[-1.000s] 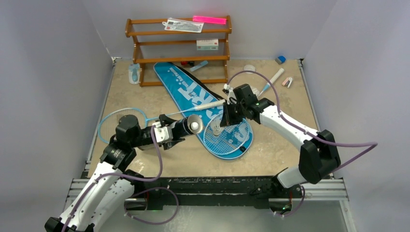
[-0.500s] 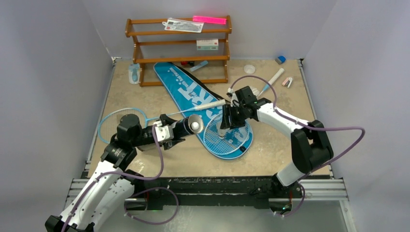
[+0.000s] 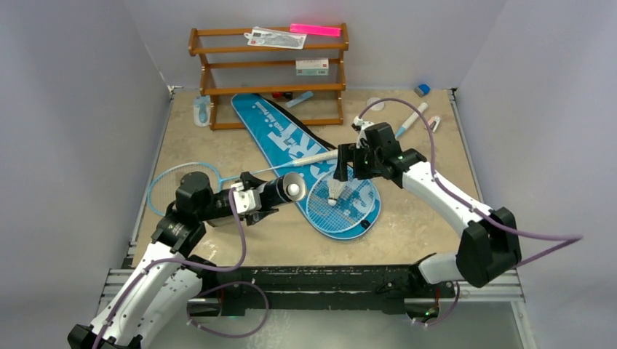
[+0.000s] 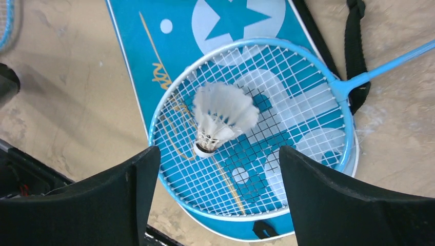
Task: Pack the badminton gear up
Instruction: Place the shuttlecock in the racket bag.
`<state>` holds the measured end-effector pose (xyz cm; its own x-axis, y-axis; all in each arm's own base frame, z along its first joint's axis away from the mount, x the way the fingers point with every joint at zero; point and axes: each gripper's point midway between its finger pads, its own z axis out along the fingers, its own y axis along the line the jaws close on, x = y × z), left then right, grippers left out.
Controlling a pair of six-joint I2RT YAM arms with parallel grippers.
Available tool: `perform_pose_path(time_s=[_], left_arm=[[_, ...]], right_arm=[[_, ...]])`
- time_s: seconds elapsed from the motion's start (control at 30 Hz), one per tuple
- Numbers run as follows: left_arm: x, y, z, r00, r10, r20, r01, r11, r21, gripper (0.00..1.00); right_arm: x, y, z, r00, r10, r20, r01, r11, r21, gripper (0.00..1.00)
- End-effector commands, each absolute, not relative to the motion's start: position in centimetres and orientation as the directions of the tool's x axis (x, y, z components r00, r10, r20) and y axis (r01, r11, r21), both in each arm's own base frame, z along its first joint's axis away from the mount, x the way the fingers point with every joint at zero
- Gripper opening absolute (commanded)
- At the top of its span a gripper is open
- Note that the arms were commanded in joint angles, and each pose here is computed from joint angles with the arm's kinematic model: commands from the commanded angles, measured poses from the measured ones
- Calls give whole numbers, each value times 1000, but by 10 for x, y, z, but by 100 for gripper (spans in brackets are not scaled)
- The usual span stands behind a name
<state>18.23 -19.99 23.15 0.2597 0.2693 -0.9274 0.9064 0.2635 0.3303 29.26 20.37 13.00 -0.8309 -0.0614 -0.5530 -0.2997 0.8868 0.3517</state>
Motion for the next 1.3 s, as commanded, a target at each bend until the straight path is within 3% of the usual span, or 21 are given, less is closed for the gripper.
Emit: perform_pose_path(time_s=[0.0, 0.23, 0.57, 1.27], left_arm=[[184, -200, 235, 300, 263, -917, 895, 254, 366, 31], [182, -201, 235, 304, 258, -917, 898, 244, 367, 31], [181, -202, 233, 304, 259, -917, 901, 234, 365, 32], [182, -203, 230, 296, 261, -919, 908, 222, 355, 32]], right_arm=[[307, 200, 161, -751, -35, -659, -317, 895, 315, 87], [288, 202, 153, -745, -57, -665, -348, 883, 314, 70], [263, 212, 130, -712, 175, -680, -137, 915, 380, 70], [265, 233, 71, -721, 179, -669, -16, 961, 275, 53]])
